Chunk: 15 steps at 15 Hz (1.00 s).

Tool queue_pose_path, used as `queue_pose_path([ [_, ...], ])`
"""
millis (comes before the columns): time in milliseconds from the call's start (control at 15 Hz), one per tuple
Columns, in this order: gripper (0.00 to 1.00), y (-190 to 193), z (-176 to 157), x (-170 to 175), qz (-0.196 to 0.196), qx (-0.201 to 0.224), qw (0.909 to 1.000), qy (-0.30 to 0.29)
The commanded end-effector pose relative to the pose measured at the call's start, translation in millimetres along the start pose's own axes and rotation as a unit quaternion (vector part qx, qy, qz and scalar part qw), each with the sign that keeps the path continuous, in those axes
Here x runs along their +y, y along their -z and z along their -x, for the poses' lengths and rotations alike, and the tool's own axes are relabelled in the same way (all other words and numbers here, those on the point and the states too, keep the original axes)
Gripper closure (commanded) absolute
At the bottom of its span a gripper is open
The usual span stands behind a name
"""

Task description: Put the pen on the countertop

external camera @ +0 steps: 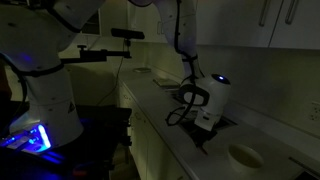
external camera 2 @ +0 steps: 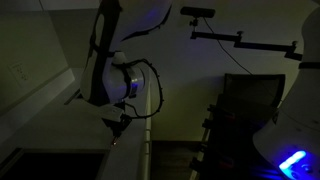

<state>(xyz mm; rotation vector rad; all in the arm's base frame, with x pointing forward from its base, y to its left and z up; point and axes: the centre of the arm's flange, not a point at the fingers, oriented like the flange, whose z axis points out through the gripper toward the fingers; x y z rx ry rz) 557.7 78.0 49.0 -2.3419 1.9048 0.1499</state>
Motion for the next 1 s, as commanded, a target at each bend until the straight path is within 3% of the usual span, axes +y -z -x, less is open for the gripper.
queue_pose_path([
  [0,0.47,0,-4,-11,-0.008,0.005,1.0000,0.004],
  [400,0.01,42,4,-7,-0.018,0.060,0.9943,0.086],
  [600,0.00,78,7,-2,-0.015,0.095,0.9862,0.135],
  [933,0.00,119,-13,-7,0.029,0.099,0.9757,0.193],
])
